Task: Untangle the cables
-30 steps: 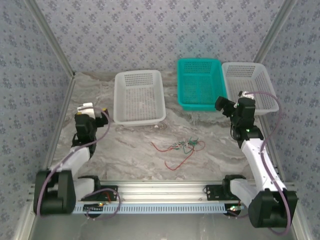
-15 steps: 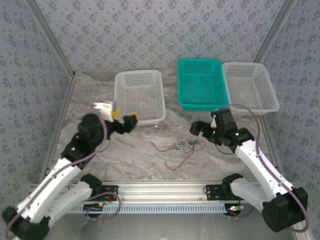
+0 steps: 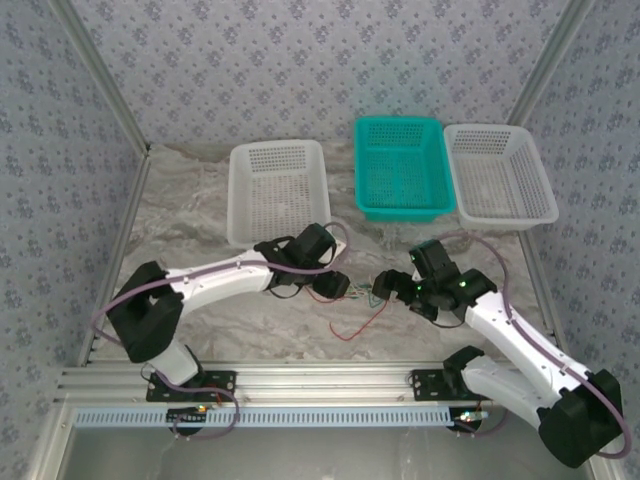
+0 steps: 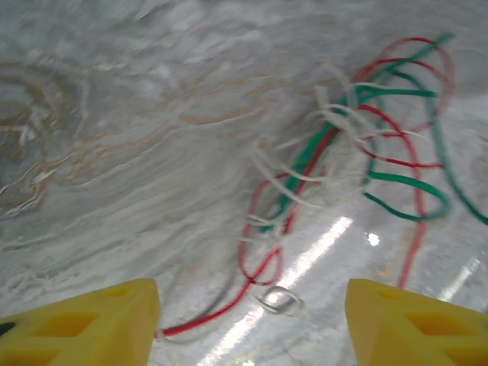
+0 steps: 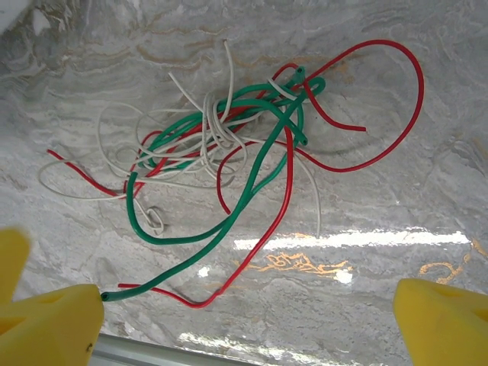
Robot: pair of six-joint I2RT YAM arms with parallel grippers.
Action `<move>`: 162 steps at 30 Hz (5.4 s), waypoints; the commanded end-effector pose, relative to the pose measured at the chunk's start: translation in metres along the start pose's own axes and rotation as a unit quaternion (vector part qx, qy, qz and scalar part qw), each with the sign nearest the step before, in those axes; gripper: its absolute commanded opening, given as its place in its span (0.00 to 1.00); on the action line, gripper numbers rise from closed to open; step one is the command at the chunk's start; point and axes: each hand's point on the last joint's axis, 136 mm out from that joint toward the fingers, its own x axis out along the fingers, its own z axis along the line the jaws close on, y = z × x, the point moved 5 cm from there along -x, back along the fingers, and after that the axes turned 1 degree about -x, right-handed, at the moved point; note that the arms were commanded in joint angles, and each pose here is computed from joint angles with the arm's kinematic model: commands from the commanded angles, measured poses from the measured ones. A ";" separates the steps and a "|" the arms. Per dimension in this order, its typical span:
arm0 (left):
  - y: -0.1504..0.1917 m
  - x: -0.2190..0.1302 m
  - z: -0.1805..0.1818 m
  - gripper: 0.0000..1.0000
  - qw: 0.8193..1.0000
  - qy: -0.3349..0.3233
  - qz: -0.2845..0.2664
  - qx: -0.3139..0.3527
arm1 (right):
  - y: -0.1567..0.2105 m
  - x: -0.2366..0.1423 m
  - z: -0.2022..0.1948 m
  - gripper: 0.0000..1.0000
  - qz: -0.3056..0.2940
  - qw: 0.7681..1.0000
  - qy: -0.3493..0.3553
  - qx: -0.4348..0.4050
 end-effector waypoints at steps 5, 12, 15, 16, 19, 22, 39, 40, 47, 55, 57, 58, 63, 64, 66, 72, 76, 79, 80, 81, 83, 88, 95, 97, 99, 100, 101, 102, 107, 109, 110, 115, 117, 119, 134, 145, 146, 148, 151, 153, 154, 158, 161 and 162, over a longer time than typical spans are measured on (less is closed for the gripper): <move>0.020 0.011 0.021 0.68 0.997 0.009 0.054 -0.059 | -0.002 -0.007 0.006 1.00 -0.005 1.000 -0.007 0.003; 0.023 0.034 0.019 0.53 0.988 0.085 0.044 -0.122 | -0.007 -0.009 0.014 1.00 0.001 1.000 -0.001 -0.009; 0.025 0.038 0.025 0.07 0.987 0.082 0.041 -0.132 | -0.011 -0.015 0.018 1.00 -0.009 1.000 -0.006 -0.014; 0.024 0.036 0.023 0.00 0.986 0.090 0.035 -0.132 | -0.012 -0.017 0.019 1.00 -0.014 1.000 -0.008 -0.019; 0.014 0.022 0.011 0.00 0.984 0.126 0.015 -0.127 | -0.021 -0.029 0.027 1.00 -0.055 0.996 -0.018 -0.066; -0.002 -0.011 -0.001 0.00 0.983 0.147 -0.022 -0.110 | -0.037 -0.046 0.042 1.00 -0.139 0.977 -0.035 -0.161; -0.038 -0.120 -0.042 0.00 0.980 0.151 -0.131 0.003 | -0.011 -0.002 0.142 1.00 -0.303 0.694 -0.172 -0.630; -0.040 -0.124 -0.044 0.00 0.978 0.158 -0.139 0.003 | -0.014 0.004 0.142 0.99 -0.313 0.693 -0.172 -0.626; -0.046 -0.139 -0.047 0.00 0.971 0.172 -0.163 -0.017 | -0.021 0.040 0.143 0.52 -0.328 0.696 -0.168 -0.617; -0.060 -0.213 -0.028 0.00 0.933 0.196 -0.290 -0.080 | -0.032 0.089 0.094 0.22 -0.273 0.783 -0.086 -0.553; -0.057 -0.227 -0.018 0.00 0.931 0.171 -0.312 -0.083 | -0.034 0.092 0.079 0.24 -0.280 0.803 -0.068 -0.521; -0.055 -0.234 -0.012 0.00 0.930 0.156 -0.322 -0.087 | -0.035 0.093 0.070 0.27 -0.279 0.812 -0.055 -0.509; -0.045 -0.249 0.009 0.00 0.923 0.121 -0.349 -0.107 | -0.033 0.092 0.048 0.29 -0.273 0.831 -0.020 -0.485; -0.044 -0.249 0.010 0.00 0.923 0.119 -0.349 -0.109 | -0.033 0.090 0.047 0.29 -0.276 0.832 -0.020 -0.481; -0.043 -0.245 0.011 0.00 0.924 0.119 -0.346 -0.111 | -0.032 0.084 0.047 0.29 -0.281 0.831 -0.026 -0.479; -0.045 -0.227 0.004 0.00 0.928 0.161 -0.320 -0.105 | -0.017 0.042 0.079 0.84 -0.303 0.792 -0.147 -0.509; -0.049 -0.219 0.001 0.00 0.929 0.175 -0.311 -0.099 | -0.002 0.004 0.104 1.00 -0.320 0.742 -0.242 -0.538; -0.052 -0.217 -0.001 0.00 0.928 0.182 -0.311 -0.094 | 0.001 -0.011 0.120 1.00 -0.329 0.710 -0.268 -0.562; -0.053 -0.216 -0.002 0.00 0.927 0.185 -0.311 -0.093 | 0.001 -0.012 0.123 1.00 -0.330 0.704 -0.271 -0.568; -0.054 -0.216 -0.004 0.00 0.927 0.189 -0.311 -0.090 | 0.000 -0.009 0.127 0.98 -0.331 0.693 -0.273 -0.579; -0.054 -0.215 -0.006 0.00 0.928 0.193 -0.309 -0.085 | -0.002 0.000 0.132 0.88 -0.330 0.683 -0.269 -0.594; -0.052 -0.218 -0.012 0.00 0.928 0.200 -0.305 -0.077 | -0.007 0.035 0.149 0.72 -0.284 0.668 -0.279 -0.629; -0.048 -0.226 -0.017 0.00 0.926 0.204 -0.311 -0.070 | -0.022 0.084 0.161 0.58 -0.243 0.688 -0.288 -0.620; -0.048 -0.232 -0.017 0.00 0.923 0.203 -0.321 -0.069 | -0.021 0.101 0.161 0.43 -0.233 0.699 -0.277 -0.617; -0.048 -0.242 -0.018 0.00 0.918 0.201 -0.335 -0.067 | -0.024 0.113 0.156 0.29 -0.240 0.711 -0.261 -0.608; -0.047 -0.249 -0.017 0.00 0.916 0.195 -0.344 -0.067 | -0.026 0.117 0.152 0.23 -0.244 0.717 -0.251 -0.602; -0.047 -0.255 -0.016 0.00 0.915 0.186 -0.351 -0.069 | -0.027 0.120 0.148 0.17 -0.247 0.722 -0.241 -0.599; -0.045 -0.263 -0.012 0.00 0.914 0.168 -0.362 -0.072 | -0.030 0.123 0.143 0.08 -0.248 0.731 -0.224 -0.595; -0.030 -0.308 0.021 0.00 0.894 0.057 -0.426 -0.123 | -0.039 0.139 0.107 0.00 -0.211 0.783 -0.129 -0.571; -0.022 -0.327 0.034 0.00 0.879 0.022 -0.453 -0.146 | -0.043 0.140 0.089 0.04 -0.209 0.804 -0.108 -0.546; -0.018 -0.335 0.039 0.00 0.872 0.007 -0.464 -0.154 | -0.044 0.141 0.081 0.06 -0.206 0.813 -0.102 -0.535; 0.000 -0.364 0.059 0.00 0.847 -0.077 -0.492 -0.186 | -0.044 0.140 0.056 0.07 -0.192 0.835 -0.072 -0.511; 0.004 -0.369 0.063 0.00 0.842 -0.094 -0.495 -0.192 | -0.044 0.140 0.051 0.08 -0.186 0.837 -0.060 -0.511; 0.007 -0.374 0.065 0.00 0.837 -0.106 -0.501 -0.193 | -0.044 0.139 0.048 0.10 -0.177 0.837 -0.047 -0.516; 0.021 -0.377 0.077 0.00 0.831 -0.167 -0.495 -0.192 | -0.036 0.105 0.038 0.11 -0.206 0.857 -0.072 -0.467; -0.016 -0.323 0.050 0.00 0.896 -0.037 -0.424 -0.128 | -0.024 0.081 0.055 0.13 -0.200 0.844 -0.145 -0.477; -0.018 -0.316 0.049 0.00 0.900 -0.027 -0.416 -0.128 | -0.025 0.082 0.054 0.09 -0.201 0.844 -0.140 -0.477; -0.020 -0.306 0.049 0.00 0.905 -0.016 -0.405 -0.131 | -0.026 0.083 0.053 0.02 -0.201 0.845 -0.135 -0.477; -0.019 -0.296 0.050 0.00 0.909 -0.009 -0.394 -0.135 | -0.022 0.078 0.061 0.14 -0.199 0.831 -0.163 -0.493; -0.018 -0.295 0.049 0.00 0.911 -0.005 -0.389 -0.134 | -0.016 0.070 0.072 0.47 -0.191 0.810 -0.200 -0.517; -0.018 -0.296 0.048 0.00 0.912 -0.003 -0.389 -0.131 | -0.012 0.066 0.079 0.59 -0.185 0.798 -0.214 -0.532; -0.018 -0.301 0.044 0.00 0.910 0.007 -0.395 -0.123 | -0.001 0.053 0.125 0.76 -0.174 0.736 -0.227 -0.614; -0.020 -0.306 0.039 0.00 0.906 0.023 -0.406 -0.118 | 0.000 0.057 0.159 0.78 -0.200 0.698 -0.219 -0.652; -0.022 -0.308 0.036 0.00 0.904 0.033 -0.411 -0.113 | 0.000 0.061 0.170 0.78 -0.209 0.684 -0.219 -0.663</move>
